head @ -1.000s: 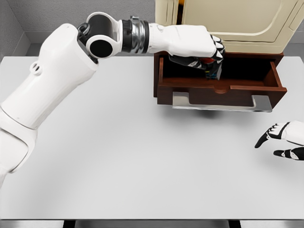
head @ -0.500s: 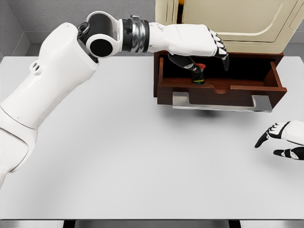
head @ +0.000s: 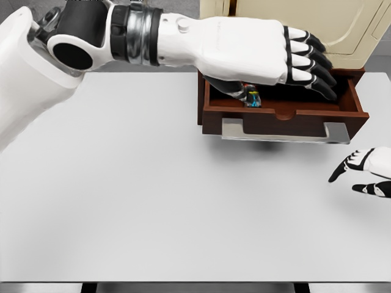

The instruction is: Put the switch into the drawer with left arm, and close the drawer with right arm

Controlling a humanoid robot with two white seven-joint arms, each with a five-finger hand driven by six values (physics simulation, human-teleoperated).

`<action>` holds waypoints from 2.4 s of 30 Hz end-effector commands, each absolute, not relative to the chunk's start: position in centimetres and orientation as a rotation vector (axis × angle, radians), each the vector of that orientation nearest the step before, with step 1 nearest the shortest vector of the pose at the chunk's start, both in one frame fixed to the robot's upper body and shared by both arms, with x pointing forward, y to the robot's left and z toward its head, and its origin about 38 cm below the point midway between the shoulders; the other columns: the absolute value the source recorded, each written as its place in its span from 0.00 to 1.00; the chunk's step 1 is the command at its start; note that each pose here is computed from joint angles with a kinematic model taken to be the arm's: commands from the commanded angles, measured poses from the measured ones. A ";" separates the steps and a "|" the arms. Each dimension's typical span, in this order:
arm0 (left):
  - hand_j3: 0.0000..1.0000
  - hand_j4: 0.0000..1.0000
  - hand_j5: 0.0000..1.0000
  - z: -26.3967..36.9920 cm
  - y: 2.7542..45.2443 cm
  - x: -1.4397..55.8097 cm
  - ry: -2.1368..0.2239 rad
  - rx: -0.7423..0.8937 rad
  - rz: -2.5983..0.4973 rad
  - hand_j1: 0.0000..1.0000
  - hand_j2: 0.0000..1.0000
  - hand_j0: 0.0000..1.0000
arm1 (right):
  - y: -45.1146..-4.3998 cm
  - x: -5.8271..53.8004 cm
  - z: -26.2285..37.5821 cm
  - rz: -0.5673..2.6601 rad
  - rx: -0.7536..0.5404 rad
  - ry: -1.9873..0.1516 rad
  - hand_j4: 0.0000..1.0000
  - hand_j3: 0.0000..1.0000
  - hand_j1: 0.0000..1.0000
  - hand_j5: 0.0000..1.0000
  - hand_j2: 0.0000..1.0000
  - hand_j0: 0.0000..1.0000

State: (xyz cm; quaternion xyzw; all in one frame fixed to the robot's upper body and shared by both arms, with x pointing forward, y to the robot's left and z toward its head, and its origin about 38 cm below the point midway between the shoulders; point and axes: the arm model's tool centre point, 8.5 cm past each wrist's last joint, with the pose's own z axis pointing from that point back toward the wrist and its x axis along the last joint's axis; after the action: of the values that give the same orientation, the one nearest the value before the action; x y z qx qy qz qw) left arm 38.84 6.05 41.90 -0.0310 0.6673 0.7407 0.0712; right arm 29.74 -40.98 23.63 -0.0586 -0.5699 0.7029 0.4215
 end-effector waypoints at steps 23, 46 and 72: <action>1.00 1.00 1.00 28.5 27.8 42.3 2.474 -0.252 2.693 1.00 1.00 1.00 | -40.8 30.6 26.0 1.703 -0.146 -1.529 0.58 0.58 0.58 0.58 0.58 0.58; 1.00 1.00 1.00 28.3 28.2 42.2 2.473 -0.257 2.704 1.00 1.00 1.00 | -40.4 30.8 25.1 1.736 -0.133 -1.495 0.59 0.59 0.59 0.59 0.59 0.59; 1.00 1.00 1.00 28.4 28.4 42.1 2.463 -0.267 2.714 1.00 1.00 1.00 | -39.3 34.9 23.4 1.682 -0.129 -1.550 0.61 0.61 0.61 0.61 0.61 0.61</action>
State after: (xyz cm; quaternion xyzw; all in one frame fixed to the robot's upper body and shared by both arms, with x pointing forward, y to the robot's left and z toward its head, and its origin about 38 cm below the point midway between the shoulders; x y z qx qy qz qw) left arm 42.07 28.35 28.32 -0.0711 0.6450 0.7146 -0.2611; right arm 34.84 -39.20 24.29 -0.0593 -0.6172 0.6739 0.4018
